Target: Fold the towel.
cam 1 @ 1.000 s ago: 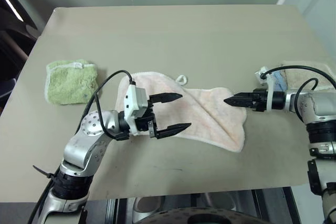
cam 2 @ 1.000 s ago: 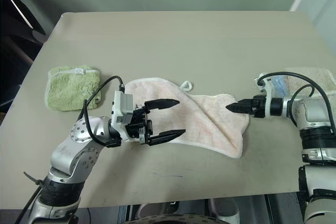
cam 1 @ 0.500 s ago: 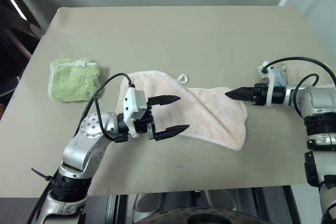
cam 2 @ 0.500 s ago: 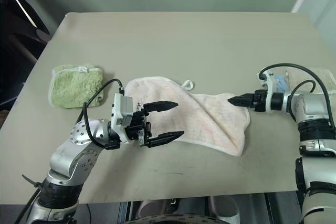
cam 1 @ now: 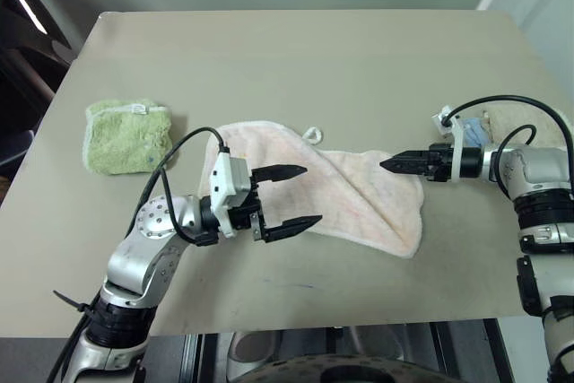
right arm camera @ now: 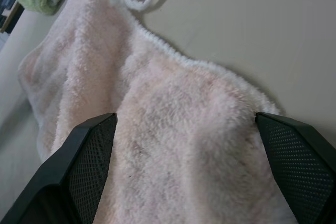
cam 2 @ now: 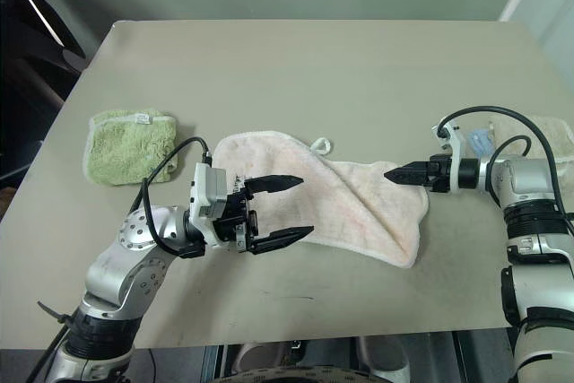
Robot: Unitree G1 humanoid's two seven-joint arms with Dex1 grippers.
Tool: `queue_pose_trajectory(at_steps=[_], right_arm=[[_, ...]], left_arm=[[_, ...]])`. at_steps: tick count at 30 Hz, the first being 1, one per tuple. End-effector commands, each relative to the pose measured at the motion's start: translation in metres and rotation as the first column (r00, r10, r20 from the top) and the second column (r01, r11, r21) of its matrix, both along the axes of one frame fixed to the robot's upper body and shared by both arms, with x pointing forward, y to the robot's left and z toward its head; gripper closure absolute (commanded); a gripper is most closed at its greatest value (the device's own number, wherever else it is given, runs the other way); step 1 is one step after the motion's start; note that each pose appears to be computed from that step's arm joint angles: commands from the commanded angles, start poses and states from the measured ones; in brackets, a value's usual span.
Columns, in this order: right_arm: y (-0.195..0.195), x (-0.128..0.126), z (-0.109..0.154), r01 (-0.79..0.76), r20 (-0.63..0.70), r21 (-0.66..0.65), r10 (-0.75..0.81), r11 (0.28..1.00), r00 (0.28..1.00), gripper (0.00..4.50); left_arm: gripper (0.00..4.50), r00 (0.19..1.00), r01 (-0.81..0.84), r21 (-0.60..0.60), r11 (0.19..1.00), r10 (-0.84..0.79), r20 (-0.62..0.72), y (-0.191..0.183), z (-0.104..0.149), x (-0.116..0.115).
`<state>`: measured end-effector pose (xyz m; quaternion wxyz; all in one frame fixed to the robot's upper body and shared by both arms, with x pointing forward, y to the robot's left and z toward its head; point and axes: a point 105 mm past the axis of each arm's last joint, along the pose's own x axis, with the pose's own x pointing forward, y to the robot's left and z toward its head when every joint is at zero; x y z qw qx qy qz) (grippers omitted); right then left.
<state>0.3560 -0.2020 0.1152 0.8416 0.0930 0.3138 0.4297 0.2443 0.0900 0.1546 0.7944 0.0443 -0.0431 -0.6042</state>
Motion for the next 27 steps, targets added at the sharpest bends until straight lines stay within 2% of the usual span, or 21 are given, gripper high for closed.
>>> queue_pose_trajectory(at_steps=[1,6,10,15,20,26,27], right_arm=[[-0.015,0.007,0.017,0.034,0.071,-0.02,-0.033,0.999,0.997,0.02],[-0.016,0.004,0.013,0.013,0.054,-0.043,-0.011,0.999,0.998,0.02],[-0.002,-0.009,-0.005,-0.079,0.007,-0.076,0.08,0.994,0.997,0.02],[0.018,-0.023,-0.016,-0.159,-0.029,-0.062,0.158,0.985,0.987,0.02],[0.024,-0.025,-0.011,-0.157,-0.028,-0.02,0.156,0.987,0.987,0.02],[0.026,-0.014,0.0,-0.11,-0.003,0.037,0.11,0.993,0.994,0.02],[0.026,-0.011,0.003,-0.098,0.006,0.047,0.098,0.994,0.995,0.19]], left_arm=[[0.0,1.0,0.002,-0.007,1.0,-0.002,0.031,0.0,0.001,-0.001],[0.0,0.999,0.0,-0.009,1.0,0.0,0.037,0.0,0.002,-0.001],[0.0,0.999,0.003,-0.01,1.0,-0.003,0.043,-0.001,0.004,-0.001],[0.0,0.999,0.005,-0.012,1.0,-0.004,0.045,-0.003,0.005,0.0],[0.0,0.999,0.003,-0.009,1.0,-0.003,0.045,-0.001,0.005,-0.002],[0.0,0.999,-0.002,-0.008,1.0,0.002,0.045,-0.002,0.005,-0.002],[0.0,0.999,-0.003,-0.007,1.0,0.003,0.046,-0.003,0.005,-0.001]])
